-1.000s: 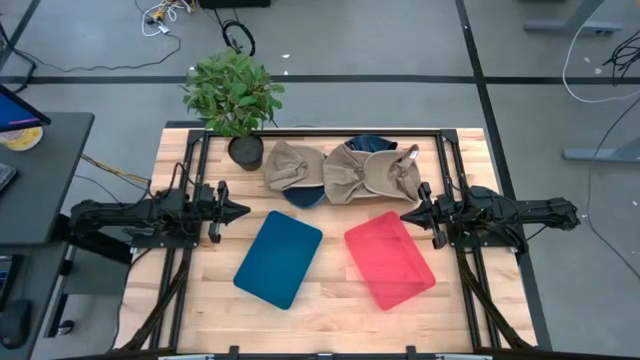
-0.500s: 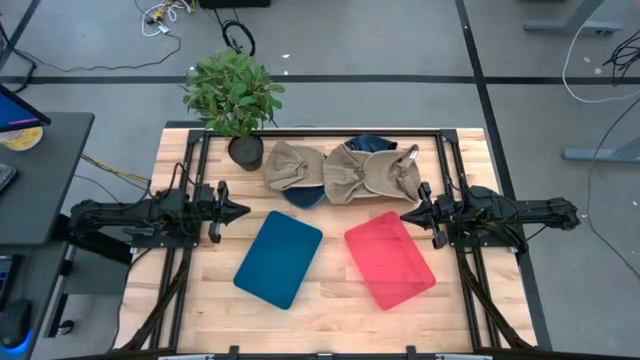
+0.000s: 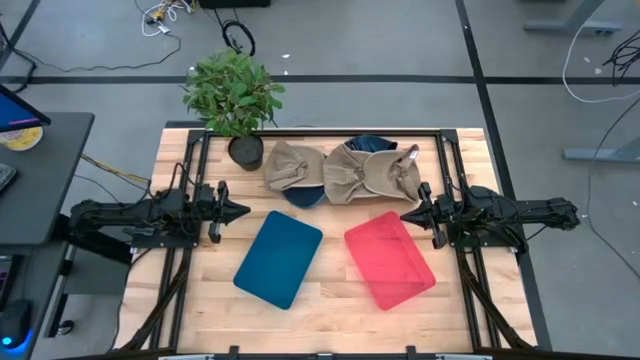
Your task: Pick & Place hat
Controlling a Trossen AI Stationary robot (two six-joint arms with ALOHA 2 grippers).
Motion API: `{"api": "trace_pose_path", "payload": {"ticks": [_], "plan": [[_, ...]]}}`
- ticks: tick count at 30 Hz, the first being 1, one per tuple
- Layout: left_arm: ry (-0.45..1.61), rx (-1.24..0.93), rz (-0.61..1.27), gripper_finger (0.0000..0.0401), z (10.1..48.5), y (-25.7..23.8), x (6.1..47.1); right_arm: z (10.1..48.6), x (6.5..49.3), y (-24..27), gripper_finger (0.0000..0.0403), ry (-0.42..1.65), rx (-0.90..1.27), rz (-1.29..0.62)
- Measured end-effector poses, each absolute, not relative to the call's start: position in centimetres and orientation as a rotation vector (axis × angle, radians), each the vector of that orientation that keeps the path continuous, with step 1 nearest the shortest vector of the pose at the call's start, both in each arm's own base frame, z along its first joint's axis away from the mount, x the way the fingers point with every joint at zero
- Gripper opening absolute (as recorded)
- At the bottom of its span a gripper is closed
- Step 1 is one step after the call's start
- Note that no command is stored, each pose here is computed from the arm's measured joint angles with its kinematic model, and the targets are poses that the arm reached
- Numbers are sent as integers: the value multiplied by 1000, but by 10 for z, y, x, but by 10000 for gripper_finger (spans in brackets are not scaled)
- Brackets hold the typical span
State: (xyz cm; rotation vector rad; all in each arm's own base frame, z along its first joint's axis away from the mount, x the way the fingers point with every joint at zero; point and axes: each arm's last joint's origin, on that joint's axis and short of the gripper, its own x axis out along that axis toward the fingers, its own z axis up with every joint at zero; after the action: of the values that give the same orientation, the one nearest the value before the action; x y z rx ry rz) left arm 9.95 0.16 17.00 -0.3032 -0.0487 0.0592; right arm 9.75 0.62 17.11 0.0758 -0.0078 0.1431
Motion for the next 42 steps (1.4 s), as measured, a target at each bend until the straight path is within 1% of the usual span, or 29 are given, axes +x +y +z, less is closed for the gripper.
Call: {"api": "trace_pose_path", "payload": {"ticks": [23,26,29,34,36,40,42], "plan": [[-49,-299,67,3,170,2,99,171,97,6,4,-8,76,143],[-14,-205,77,3,167,2,100,171,97,6,4,-9,65,142],[-1,-87,79,3,166,2,100,171,97,6,4,-16,-15,142],[-6,-33,95,3,167,3,100,172,97,6,4,-33,-80,141],[-9,-33,95,3,167,3,100,174,97,6,4,-50,-44,141],[-26,-54,94,3,169,3,100,181,97,6,4,-102,190,145],[-75,-108,90,3,173,3,100,184,97,4,4,-132,292,107]]}}
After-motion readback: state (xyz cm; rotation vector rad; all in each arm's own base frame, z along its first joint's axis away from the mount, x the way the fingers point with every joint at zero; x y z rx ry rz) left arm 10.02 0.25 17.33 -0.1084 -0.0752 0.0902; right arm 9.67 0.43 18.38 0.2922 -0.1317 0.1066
